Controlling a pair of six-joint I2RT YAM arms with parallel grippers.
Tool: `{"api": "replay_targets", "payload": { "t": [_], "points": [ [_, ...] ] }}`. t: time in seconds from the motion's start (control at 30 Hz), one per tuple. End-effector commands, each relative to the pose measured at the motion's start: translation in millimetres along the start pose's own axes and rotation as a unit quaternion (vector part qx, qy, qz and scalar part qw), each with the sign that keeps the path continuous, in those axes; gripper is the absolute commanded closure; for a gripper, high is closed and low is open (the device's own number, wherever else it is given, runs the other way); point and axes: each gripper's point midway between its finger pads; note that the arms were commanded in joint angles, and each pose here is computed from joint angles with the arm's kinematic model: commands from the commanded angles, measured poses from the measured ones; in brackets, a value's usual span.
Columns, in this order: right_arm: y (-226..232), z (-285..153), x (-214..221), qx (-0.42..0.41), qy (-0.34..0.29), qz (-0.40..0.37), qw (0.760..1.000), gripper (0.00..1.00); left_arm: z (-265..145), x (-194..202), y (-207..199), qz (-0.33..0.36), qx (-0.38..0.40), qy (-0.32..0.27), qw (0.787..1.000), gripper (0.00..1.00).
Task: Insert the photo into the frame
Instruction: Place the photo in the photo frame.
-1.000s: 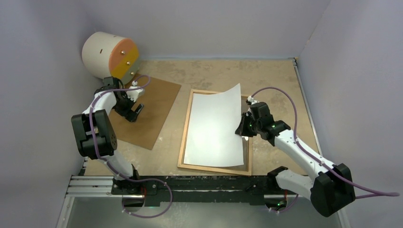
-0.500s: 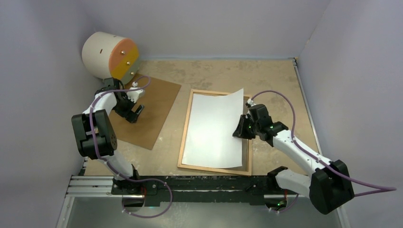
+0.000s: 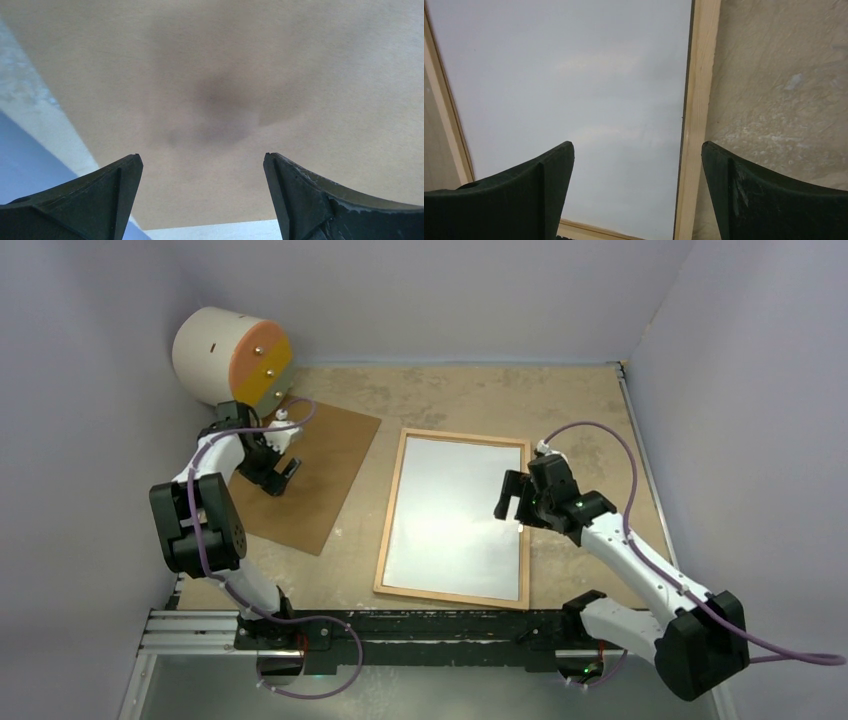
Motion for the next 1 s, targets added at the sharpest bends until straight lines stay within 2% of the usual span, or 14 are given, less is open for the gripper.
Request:
{"api": "replay_targets", "payload": {
  "t": [0.0,0.1,0.27,0.33,0.43,0.7,0.83,0.97],
  "points": [
    [1.2,-22.5,-48.3,0.019,-0.082,0.020,0.996,0.01,-27.2,-29.4,48.9,-0.013,-0.097,-0.044,0.994,0.00],
    [26.0,-21.5,-62.8,-0.032,-0.093,0.038,0.994,0.01,-35.0,-30.6,90.1,-0.044,-0.175,-0.054,0.982,0.01],
    [81.9,-12.0,-75.7,-0.081,-0.101,0.016,0.991,0.01,-51.1,-17.2,156.3,-0.089,-0.315,-0.067,0.942,0.05],
    [104.9,-7.4,-79.6,-0.103,-0.102,0.005,0.989,0.07,-58.8,-11.0,180.8,-0.113,-0.357,-0.077,0.924,0.07],
    [135.3,0.3,-84.5,-0.138,-0.106,0.001,0.985,0.16,-61.0,-3.4,205.4,-0.147,-0.379,-0.087,0.909,0.09],
    [231.6,31.1,-95.7,-0.199,-0.107,-0.043,0.973,0.18,-27.4,2.5,216.8,-0.176,-0.376,-0.085,0.906,0.10],
    [271.8,54.1,-89.6,-0.211,-0.089,-0.061,0.972,0.19,-9.8,-3.4,211.1,-0.185,-0.347,-0.097,0.914,0.10],
    [303.5,70.9,-95.2,-0.227,-0.096,-0.053,0.968,0.19,9.7,-4.1,197.9,-0.184,-0.316,-0.092,0.926,0.10]
  ]
}}
Point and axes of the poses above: each gripper's point midway between its finger pads, its own z axis out along the fingers, its own y axis along the line the jaws close on, x = y × z, and after that the axes turned 10 degrees about -z, right-handed
